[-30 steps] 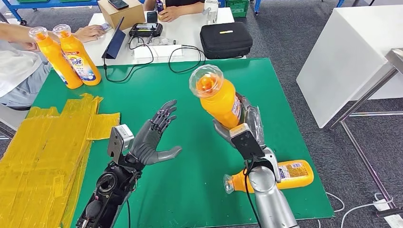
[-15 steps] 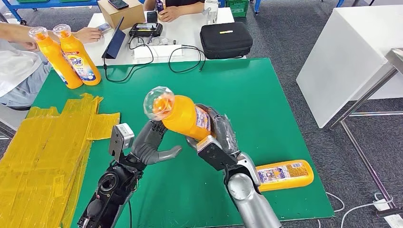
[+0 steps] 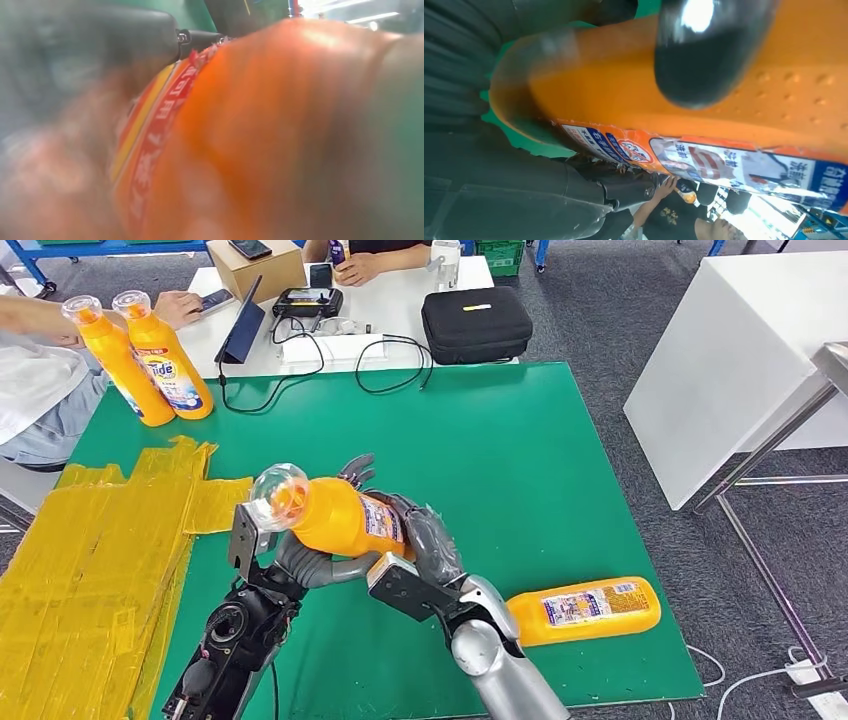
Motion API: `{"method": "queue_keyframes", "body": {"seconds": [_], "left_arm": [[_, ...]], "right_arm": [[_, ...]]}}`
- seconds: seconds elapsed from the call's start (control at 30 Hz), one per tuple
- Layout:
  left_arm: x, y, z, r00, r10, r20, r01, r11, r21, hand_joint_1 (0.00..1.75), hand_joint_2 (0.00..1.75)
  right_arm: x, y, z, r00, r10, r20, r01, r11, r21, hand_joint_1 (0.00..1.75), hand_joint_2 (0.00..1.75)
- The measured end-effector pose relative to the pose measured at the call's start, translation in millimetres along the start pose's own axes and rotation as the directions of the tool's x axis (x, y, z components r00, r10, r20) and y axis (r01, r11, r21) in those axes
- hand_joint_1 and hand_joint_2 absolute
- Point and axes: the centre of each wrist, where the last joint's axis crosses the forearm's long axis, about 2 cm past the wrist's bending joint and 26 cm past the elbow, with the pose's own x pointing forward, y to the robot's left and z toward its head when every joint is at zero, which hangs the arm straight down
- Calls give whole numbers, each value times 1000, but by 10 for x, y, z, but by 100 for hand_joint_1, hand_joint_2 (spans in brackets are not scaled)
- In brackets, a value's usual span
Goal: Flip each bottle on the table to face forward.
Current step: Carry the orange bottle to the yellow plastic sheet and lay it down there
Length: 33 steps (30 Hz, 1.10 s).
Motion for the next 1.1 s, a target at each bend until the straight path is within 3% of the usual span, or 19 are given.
{"method": "queue_keyframes", "body": {"seconds": [0.2, 0.33, 1.03, 1.07, 1.1], "left_arm": [[-22, 12, 15, 1000, 9, -7, -8, 1000, 12, 0, 175], [-37, 45, 34, 1000, 21, -6, -21, 999, 42, 170, 175], [-49, 94, 67, 997, 78, 14, -79, 989, 126, 175, 175], [-49, 94, 66, 997, 78, 15, -79, 989, 127, 175, 175], [-49, 94, 66, 997, 79, 15, -80, 989, 128, 175, 175]], "right_arm": [[-21, 28, -29, 1000, 14, -7, -14, 1000, 26, 175, 175], [-30, 29, -43, 1000, 19, -10, -19, 999, 34, 175, 175], [-41, 28, -113, 1000, 30, -8, -29, 999, 37, 173, 175], [-42, 27, -113, 999, 31, -8, -31, 999, 35, 153, 175], [-43, 27, -113, 999, 32, -8, -32, 999, 32, 110, 175]]}}
